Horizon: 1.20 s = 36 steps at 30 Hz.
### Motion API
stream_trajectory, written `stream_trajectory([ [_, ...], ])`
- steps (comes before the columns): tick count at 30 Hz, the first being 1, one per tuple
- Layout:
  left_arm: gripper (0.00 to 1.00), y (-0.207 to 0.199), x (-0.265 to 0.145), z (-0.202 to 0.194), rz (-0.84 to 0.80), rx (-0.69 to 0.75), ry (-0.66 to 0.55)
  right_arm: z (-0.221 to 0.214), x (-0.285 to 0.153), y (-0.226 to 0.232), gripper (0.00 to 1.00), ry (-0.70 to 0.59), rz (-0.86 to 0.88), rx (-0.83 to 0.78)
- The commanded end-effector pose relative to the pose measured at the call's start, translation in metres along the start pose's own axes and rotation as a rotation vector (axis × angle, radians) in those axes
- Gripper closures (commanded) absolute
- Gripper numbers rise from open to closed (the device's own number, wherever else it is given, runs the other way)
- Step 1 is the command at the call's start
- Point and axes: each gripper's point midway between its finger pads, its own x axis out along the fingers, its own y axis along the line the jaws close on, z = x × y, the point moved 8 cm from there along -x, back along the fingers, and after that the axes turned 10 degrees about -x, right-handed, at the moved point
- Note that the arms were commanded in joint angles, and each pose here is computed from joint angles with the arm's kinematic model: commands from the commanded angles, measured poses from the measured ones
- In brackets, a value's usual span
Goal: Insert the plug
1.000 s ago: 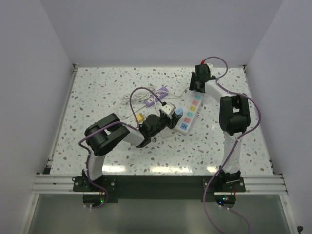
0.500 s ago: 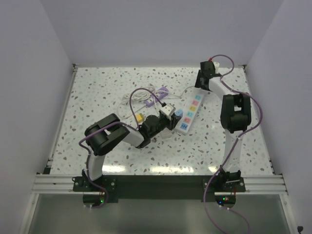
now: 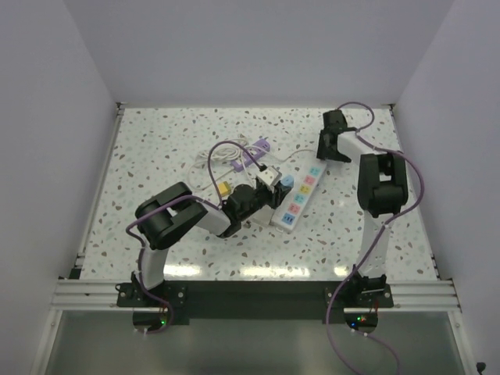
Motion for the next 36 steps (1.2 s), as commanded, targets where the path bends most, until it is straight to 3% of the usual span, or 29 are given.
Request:
stream_trajectory([
  [1,1.0,-0.005,0.0,0.022,-0.021,0.016,-0.098,-0.025,-0.028,-0.005,0.27,0.067,0.085,-0.075],
  [8,1.0,-0.006,-0.013,0.016,0.047,0.034,-0.073,-0.062,-0.042,-0.01,0.29,0.114,0.118,-0.091],
  [24,1.0,-0.065,-0.079,-0.006,0.265,0.049,-0.058,-0.075,-0.086,-0.027,0.23,-0.087,0.144,0.041],
  [36,1.0,-0.08,-0.092,-0.03,0.216,-0.067,-0.058,-0.074,-0.098,-0.028,0.22,-0.148,0.183,0.061],
])
